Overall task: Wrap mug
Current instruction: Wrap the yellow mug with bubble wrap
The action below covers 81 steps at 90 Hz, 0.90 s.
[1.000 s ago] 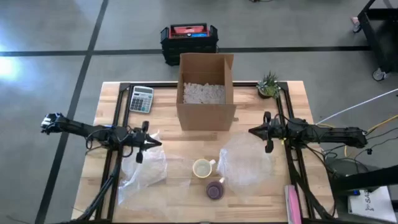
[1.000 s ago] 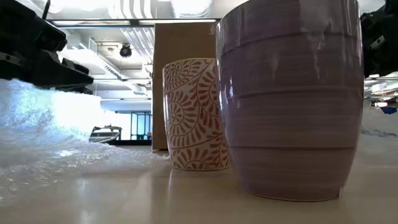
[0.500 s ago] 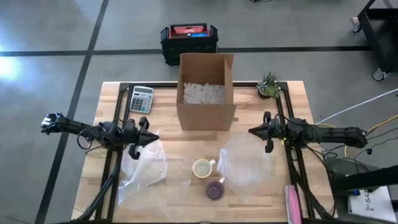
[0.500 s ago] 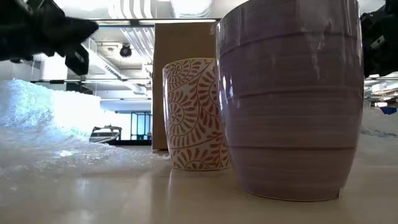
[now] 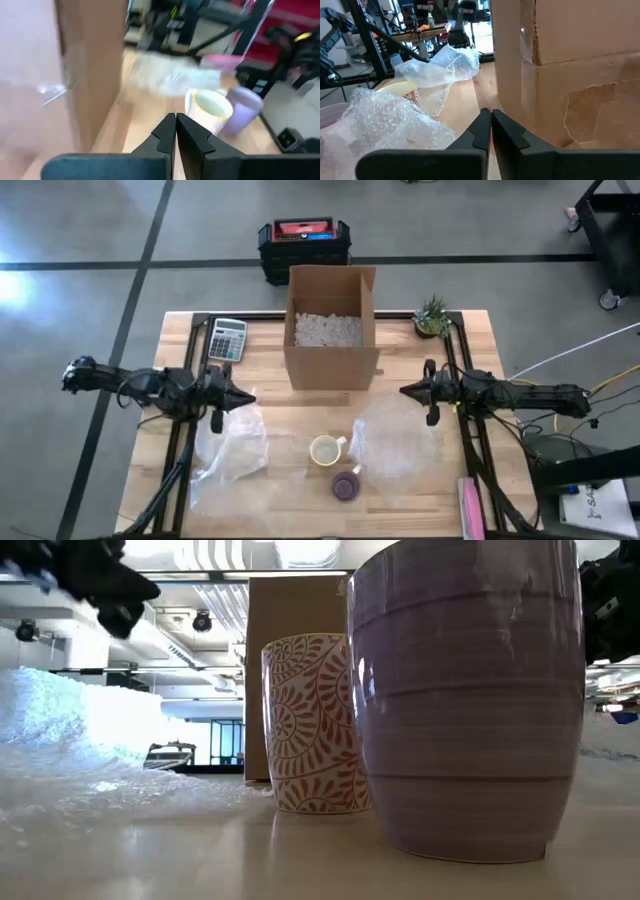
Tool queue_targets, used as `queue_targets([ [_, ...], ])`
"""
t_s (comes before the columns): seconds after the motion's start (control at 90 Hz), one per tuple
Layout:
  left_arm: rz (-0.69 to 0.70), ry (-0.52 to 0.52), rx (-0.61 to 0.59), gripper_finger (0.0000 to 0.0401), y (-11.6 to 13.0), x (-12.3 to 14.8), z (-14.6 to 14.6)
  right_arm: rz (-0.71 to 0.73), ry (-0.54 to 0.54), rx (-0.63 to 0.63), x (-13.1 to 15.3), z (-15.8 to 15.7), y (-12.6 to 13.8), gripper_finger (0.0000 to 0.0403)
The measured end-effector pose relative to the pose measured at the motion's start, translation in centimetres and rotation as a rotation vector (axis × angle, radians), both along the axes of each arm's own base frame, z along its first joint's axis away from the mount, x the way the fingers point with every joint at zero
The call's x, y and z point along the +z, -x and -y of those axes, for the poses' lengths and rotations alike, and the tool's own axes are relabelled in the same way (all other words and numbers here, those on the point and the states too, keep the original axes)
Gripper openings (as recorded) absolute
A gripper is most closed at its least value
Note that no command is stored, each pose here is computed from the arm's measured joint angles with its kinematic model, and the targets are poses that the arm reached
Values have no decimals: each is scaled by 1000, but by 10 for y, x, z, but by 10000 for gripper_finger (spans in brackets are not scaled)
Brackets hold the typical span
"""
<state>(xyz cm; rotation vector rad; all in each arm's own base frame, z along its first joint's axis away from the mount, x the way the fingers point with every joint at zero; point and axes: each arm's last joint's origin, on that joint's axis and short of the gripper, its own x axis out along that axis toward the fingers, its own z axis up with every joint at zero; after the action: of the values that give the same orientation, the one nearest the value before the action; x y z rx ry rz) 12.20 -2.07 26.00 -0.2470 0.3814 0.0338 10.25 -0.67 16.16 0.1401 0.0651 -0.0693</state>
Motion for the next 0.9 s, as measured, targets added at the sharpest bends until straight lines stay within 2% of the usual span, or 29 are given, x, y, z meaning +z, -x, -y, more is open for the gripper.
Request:
queue_targets([
  [0.111, -196, 35, 0, 0, -12, 12, 6, 0, 0, 0, 0, 0, 0, 0],
  [0.2, -345, 101, -31, 0, -27, 11, 13, 0, 0, 0, 0, 0, 0, 0],
  [0.322, -572, 208, -80, 0, -46, -7, 29, 4, 25, 0, 0, 0, 0, 0],
  [0.522, -867, 288, -92, 0, -64, -46, 48, 4, 5, 0, 0, 0, 0, 0],
  [0.611, -925, 295, -54, 9, -72, -59, 50, 9, -76, -4, 0, 0, 0, 0],
  [0.689, -957, 317, -48, 31, -79, -67, 52, 10, -106, -6, 0, 0, 0, 0],
  [0.9, -951, 434, -117, 138, -96, -80, 62, 12, -148, -9, 0, 0, 0, 0],
])
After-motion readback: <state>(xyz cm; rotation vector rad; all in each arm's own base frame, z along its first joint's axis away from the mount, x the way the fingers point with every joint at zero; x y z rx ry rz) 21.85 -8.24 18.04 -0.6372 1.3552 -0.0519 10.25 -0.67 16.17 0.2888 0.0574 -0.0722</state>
